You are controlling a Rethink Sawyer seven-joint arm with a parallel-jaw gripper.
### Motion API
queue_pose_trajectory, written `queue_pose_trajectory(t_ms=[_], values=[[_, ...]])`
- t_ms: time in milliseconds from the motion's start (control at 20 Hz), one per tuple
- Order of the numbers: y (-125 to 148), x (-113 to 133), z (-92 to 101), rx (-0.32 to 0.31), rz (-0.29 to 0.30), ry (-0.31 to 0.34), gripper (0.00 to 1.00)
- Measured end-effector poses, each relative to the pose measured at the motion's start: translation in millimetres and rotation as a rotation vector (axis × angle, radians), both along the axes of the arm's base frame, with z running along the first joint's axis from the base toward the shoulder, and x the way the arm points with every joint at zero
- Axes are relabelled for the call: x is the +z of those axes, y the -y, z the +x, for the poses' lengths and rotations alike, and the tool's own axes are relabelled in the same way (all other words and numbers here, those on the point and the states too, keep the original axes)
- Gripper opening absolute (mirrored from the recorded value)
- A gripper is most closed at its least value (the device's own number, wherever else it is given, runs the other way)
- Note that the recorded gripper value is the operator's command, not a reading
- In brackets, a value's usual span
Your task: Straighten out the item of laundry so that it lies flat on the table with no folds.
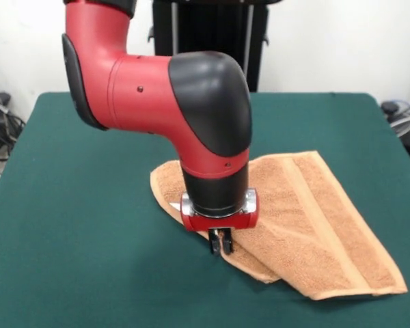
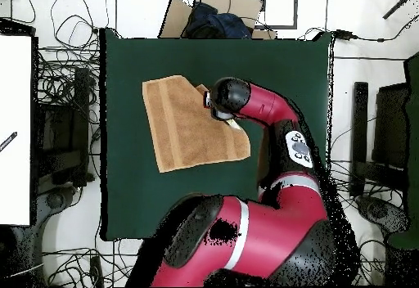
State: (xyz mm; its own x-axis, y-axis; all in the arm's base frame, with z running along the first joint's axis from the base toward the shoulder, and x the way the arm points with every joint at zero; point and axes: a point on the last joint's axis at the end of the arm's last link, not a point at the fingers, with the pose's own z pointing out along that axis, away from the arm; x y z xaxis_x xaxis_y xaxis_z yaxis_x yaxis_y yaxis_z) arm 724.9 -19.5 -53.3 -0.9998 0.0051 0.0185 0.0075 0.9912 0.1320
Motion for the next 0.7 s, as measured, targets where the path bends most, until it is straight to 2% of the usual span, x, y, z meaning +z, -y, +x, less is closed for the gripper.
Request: queue_pose_trajectory(t_ms=[350, 650, 700], values=[[14.9, 19.8, -2.2, -0.034, 0.038, 0.007, 0.00], [57.7, 37.0, -5.8, -0.081, 0.024, 0.019, 0.00], [72.6, 42.8, -5.7, -0.091, 0.013, 0.027, 0.00]])
